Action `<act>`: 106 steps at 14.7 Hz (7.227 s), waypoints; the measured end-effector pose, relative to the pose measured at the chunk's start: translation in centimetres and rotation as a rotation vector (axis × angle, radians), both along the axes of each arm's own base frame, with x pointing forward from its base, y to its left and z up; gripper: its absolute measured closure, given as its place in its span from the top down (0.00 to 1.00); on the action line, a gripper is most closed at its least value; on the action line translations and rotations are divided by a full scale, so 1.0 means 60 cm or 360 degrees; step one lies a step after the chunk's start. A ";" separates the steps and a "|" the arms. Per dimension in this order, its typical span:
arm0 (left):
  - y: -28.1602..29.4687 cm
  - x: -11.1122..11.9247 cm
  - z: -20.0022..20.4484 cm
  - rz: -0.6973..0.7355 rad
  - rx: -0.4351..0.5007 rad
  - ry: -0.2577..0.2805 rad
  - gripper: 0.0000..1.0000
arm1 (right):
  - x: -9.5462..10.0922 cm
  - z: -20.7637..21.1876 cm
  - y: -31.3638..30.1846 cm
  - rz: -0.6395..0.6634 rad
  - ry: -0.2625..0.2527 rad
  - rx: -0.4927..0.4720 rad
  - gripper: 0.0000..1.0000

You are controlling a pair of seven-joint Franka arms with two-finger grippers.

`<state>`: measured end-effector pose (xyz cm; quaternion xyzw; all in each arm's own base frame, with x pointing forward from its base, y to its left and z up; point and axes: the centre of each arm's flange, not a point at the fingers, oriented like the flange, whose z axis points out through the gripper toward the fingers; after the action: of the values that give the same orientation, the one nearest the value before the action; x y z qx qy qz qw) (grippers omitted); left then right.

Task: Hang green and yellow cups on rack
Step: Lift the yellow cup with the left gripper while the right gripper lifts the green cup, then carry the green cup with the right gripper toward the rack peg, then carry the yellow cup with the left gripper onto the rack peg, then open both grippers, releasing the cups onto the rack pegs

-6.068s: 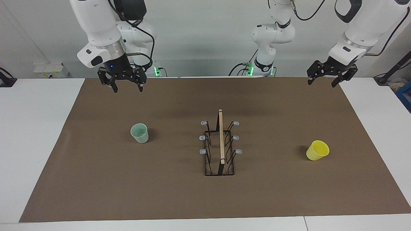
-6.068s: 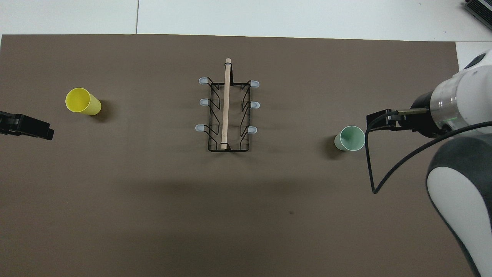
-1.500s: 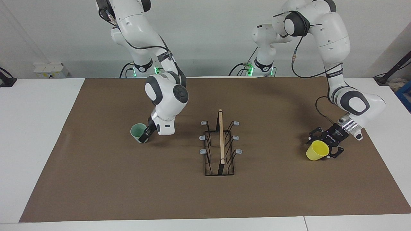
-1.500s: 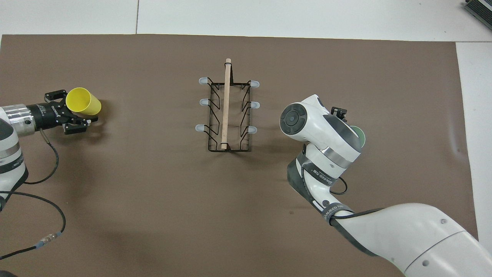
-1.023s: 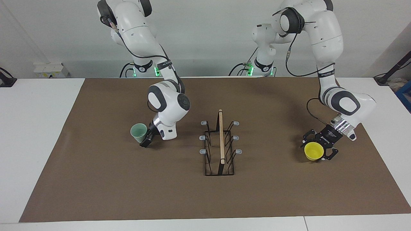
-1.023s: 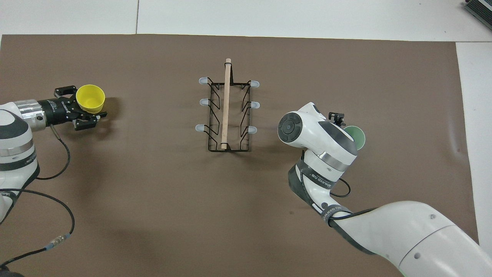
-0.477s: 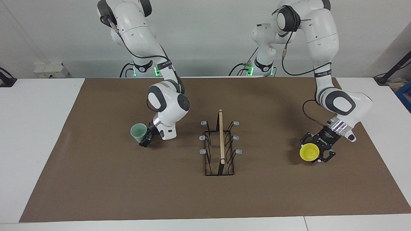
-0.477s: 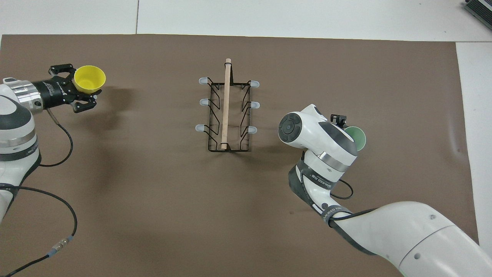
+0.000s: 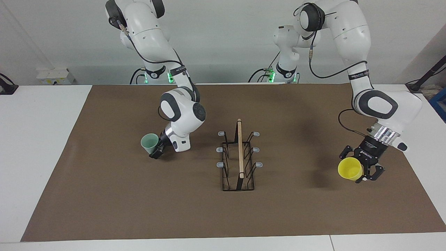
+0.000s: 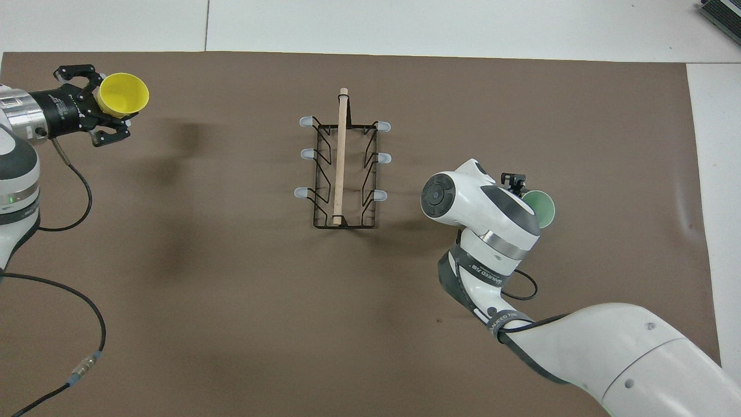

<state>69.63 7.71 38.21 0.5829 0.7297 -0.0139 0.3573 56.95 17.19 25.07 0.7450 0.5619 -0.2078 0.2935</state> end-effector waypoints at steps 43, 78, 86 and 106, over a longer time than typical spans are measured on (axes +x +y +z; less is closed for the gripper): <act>-0.381 -0.108 0.249 -0.1400 0.1798 -0.0272 0.65 | 0.001 0.410 0.031 -0.0330 -0.0851 0.3053 0.65; -0.690 -0.367 0.050 -0.1147 0.2145 -0.0525 0.65 | -0.097 0.080 0.189 -0.0227 -0.1194 0.3255 0.65; -0.723 -0.409 -0.004 -0.1100 0.2224 -0.0520 0.65 | -0.096 0.083 0.191 -0.0204 -0.1200 0.3269 0.70; -0.620 -0.269 0.130 -0.1695 0.2107 -0.0260 1.00 | -0.048 0.325 0.154 0.0250 -0.1142 0.2764 1.00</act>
<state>53.48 -29.46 46.03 0.9361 0.1879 0.2914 -0.0599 54.05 26.45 44.57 0.6826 0.4448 0.5458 -0.1956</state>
